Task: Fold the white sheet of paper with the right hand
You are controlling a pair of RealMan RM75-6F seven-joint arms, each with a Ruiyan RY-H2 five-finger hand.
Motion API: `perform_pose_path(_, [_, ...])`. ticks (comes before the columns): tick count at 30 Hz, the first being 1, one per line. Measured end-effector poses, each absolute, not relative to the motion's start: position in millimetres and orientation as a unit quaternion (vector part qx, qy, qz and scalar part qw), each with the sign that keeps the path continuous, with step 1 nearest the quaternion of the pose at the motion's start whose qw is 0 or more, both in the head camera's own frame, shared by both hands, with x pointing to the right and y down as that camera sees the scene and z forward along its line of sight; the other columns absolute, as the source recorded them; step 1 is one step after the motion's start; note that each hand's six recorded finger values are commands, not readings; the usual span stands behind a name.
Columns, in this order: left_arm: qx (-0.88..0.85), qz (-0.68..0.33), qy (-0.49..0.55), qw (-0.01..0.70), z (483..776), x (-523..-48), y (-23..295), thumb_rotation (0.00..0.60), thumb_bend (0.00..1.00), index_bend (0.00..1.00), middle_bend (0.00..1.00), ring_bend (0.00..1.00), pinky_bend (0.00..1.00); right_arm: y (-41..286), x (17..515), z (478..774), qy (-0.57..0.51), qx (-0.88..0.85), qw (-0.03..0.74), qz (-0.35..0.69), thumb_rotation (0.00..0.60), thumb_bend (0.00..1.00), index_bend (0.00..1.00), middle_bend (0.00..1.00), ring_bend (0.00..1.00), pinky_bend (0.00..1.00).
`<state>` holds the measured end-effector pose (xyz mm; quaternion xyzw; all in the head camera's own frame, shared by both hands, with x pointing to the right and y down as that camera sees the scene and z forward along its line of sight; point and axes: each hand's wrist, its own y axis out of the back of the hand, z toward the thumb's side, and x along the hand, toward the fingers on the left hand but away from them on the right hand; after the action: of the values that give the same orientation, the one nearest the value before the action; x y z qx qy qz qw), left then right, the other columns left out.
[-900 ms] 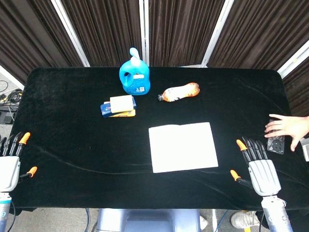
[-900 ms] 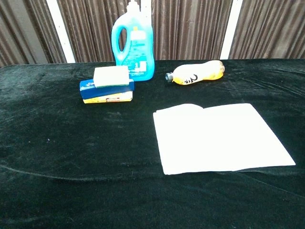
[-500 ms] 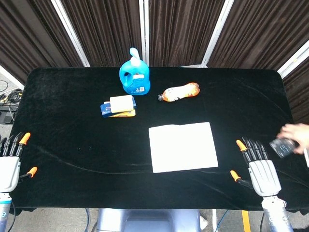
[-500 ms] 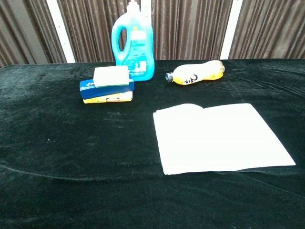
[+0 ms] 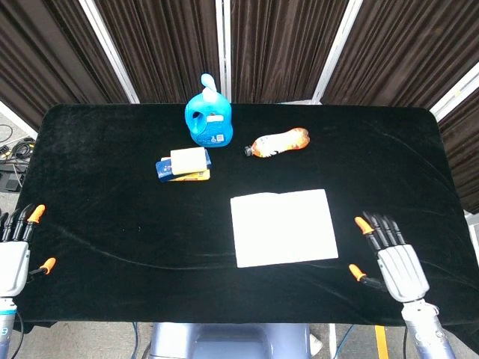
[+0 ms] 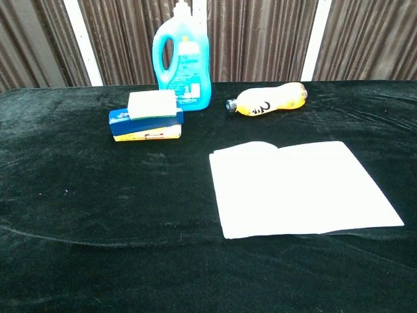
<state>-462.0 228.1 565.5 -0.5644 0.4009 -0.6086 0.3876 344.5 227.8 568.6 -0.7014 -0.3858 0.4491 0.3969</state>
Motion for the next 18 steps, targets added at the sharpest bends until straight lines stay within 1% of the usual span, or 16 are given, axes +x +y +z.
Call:
perform_pose_path(8, [-0.562,-0.614,0.399,0.385,567.2,-464.3,227.4,0.600,0.17,0.00,0.00,0.00,0.00,235.0,305.6,592.0,-0.306,-0.771,0.379,0.411,0.600,0.17,0.00,0.00,0.00,0.00])
perform_pose_path(18, [-0.557,-0.619,0.407,0.376,565.8,-471.9,225.4,0.600,0.18,0.00,0.00,0.00,0.00,242.1,248.3,622.3,-0.282,-0.809,0.334,0.391,0.600,0.17,0.00,0.00,0.00,0.00])
